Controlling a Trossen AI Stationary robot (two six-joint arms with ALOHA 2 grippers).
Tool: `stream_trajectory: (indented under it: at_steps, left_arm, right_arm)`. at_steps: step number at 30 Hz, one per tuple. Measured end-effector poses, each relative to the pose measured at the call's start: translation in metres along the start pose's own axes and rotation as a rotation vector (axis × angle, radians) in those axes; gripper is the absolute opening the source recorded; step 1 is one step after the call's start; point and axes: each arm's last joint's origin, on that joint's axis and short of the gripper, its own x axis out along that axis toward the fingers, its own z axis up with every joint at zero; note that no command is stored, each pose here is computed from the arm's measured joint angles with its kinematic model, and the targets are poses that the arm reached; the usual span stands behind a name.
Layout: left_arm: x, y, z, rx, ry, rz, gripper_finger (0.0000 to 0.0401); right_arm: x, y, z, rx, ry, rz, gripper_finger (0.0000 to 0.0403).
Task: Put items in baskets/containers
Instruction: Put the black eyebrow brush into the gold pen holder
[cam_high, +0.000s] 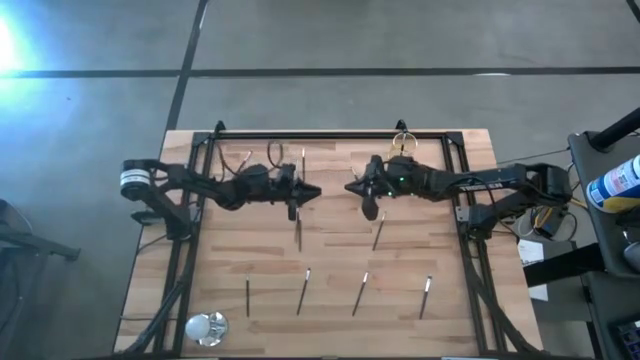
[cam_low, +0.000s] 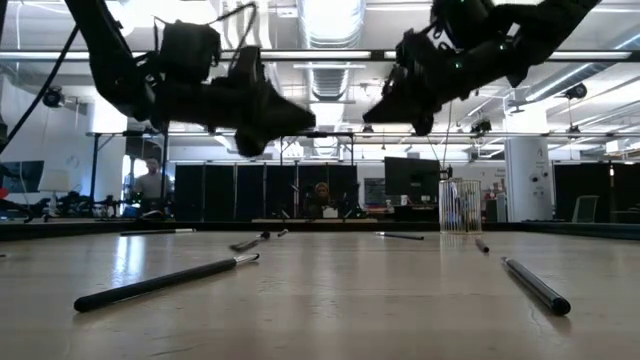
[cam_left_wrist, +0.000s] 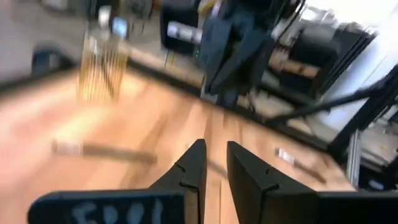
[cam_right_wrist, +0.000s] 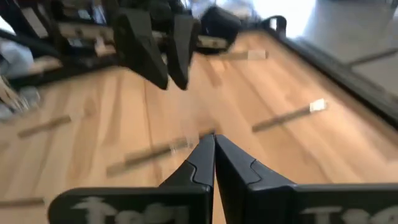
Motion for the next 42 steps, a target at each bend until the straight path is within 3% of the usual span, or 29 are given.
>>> stream_trajectory:
  at_steps: [7,11,15,26,42]
  left_arm:
    - [0.002,0.002,-0.029,-0.163,0.360,0.222,0.0071]
    - [0.001,-0.008,-0.039,-0.195,0.560,0.354,0.0087]
    - [-0.001,-0.023,-0.043,-0.177,0.675,0.488,0.0097]
    - [0.007,-0.027,-0.035,-0.225,0.607,0.638,0.0099]
    - [0.017,-0.013,-0.039,-0.267,0.679,0.705,0.0099]
  right_arm:
    - [0.009,-0.003,-0.011,0.008,0.070,-0.016,0.0027]
    - [0.008,-0.004,-0.010,-0.009,0.060,-0.038,0.0039]
    - [0.007,-0.005,-0.008,-0.025,0.052,-0.041,0.0049]
    - [0.007,-0.005,-0.009,-0.065,0.055,-0.040,0.0059]
    - [0.007,-0.005,-0.009,-0.064,0.056,-0.040,0.0059]
